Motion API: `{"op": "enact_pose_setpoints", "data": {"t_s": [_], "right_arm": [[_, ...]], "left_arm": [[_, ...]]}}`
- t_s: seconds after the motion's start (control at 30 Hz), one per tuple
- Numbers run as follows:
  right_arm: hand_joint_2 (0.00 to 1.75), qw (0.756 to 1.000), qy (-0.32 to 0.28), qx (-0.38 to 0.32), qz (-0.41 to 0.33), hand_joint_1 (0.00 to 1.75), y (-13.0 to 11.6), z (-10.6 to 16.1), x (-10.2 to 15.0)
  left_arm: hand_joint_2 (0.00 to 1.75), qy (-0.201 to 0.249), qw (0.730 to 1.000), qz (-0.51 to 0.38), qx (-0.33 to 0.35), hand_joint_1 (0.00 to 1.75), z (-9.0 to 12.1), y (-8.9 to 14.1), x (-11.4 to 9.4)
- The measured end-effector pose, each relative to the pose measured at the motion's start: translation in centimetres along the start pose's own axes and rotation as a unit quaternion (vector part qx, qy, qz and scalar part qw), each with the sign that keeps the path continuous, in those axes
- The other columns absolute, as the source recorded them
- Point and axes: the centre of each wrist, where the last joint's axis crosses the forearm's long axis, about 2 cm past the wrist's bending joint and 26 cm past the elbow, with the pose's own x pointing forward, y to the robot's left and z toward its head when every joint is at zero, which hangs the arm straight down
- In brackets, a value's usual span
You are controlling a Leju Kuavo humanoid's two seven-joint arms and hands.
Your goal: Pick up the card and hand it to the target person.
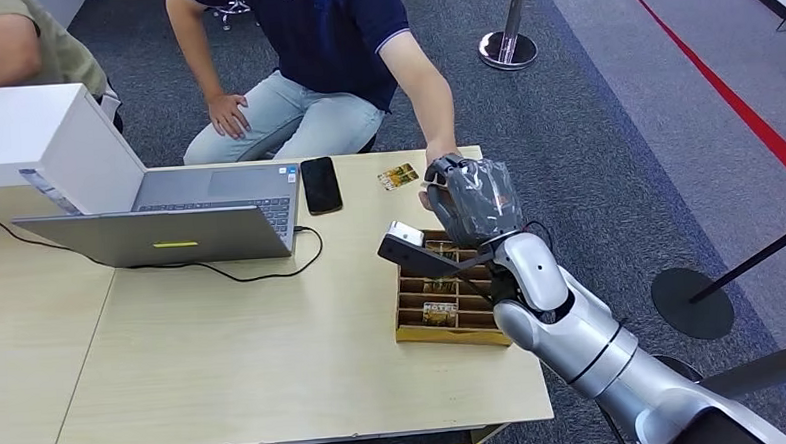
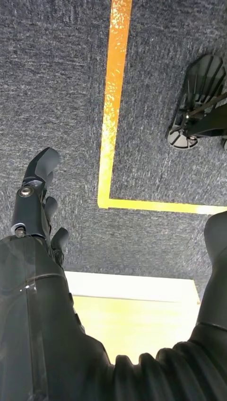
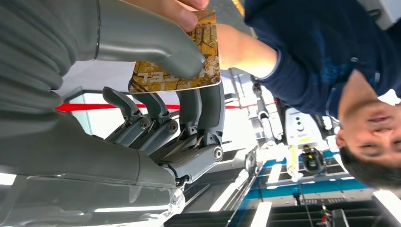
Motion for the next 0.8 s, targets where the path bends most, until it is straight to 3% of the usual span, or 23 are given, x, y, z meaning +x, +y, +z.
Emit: {"op": "enact_pose_setpoints", "data": {"t_s": [0.03,0.17,0.23,0.37,0.8], "right_arm": [[1.75,1.0,0.002,0.003,0.003,1.61,0.2,-0.2,-0.1],[1.75,1.0,0.015,0.018,0.014,0.0,1.2,-0.7,-0.6],[1.75,0.999,0.02,0.025,0.017,0.0,1.7,-0.8,-0.8],[1.75,0.999,0.031,0.037,0.021,0.0,2.4,-0.8,-1.2],[1.75,0.995,0.086,0.046,-0.001,0.0,3.5,-0.2,-2.9]], "left_arm": [[1.75,0.0,1.0,-0.002,0.0,0.0,0.0,0.0,0.0],[1.75,-0.001,1.0,-0.011,0.0,0.0,0.0,0.1,0.0],[1.75,-0.003,1.0,-0.015,-0.003,0.0,-0.1,0.2,0.0],[0.0,-0.013,1.0,-0.022,-0.008,0.0,-0.1,0.3,0.0],[0.0,-0.025,0.999,-0.026,0.001,0.0,-0.3,0.8,-0.1]]}}
